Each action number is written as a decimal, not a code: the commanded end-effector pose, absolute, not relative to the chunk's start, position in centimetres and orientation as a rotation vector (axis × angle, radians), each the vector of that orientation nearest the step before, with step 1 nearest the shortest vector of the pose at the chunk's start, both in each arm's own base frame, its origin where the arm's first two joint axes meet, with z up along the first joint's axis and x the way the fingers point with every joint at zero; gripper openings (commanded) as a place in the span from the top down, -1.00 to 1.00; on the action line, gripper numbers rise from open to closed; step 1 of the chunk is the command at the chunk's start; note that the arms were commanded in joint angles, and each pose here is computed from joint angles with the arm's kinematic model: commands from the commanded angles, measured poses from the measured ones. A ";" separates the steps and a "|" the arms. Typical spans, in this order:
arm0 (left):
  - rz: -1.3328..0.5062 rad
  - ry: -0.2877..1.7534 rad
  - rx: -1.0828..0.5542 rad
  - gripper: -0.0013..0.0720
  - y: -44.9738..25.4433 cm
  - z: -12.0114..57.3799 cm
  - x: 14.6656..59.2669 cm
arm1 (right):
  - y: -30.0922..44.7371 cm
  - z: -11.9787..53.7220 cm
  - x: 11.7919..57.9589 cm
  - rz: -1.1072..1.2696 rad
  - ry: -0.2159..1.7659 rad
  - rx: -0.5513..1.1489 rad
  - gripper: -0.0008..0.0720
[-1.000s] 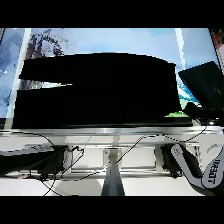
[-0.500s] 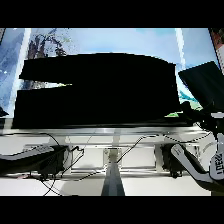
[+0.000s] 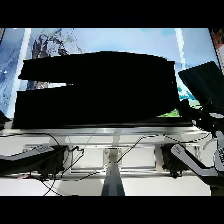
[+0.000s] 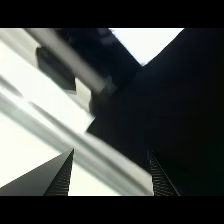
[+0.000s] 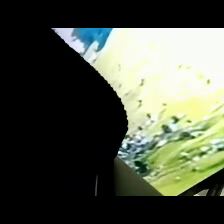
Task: Fold the clothes and pants, and hang the long-sleeved shirts on hangers.
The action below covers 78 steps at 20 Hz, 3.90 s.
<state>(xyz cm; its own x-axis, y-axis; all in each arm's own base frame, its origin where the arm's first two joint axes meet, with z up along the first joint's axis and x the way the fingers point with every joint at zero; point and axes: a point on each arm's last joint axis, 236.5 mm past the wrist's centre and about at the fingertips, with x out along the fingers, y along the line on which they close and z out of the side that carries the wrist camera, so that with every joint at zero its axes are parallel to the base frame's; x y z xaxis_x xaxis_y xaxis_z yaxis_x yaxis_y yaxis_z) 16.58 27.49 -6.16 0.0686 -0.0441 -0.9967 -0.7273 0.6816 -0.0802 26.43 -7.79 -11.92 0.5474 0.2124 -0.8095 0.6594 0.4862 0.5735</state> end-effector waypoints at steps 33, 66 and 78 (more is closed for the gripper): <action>0.347 0.646 -0.692 0.95 29.3 4.5 27.6 | -11.1 10.6 26.7 -0.289 0.631 0.422 0.92; -0.046 1.153 -0.487 -0.59 14.2 -9.9 27.4 | -11.5 4.0 31.4 -0.266 0.770 0.582 0.92; -0.137 1.158 -0.560 -0.27 14.4 -7.4 25.4 | -11.4 4.0 31.4 -0.263 0.771 0.586 0.92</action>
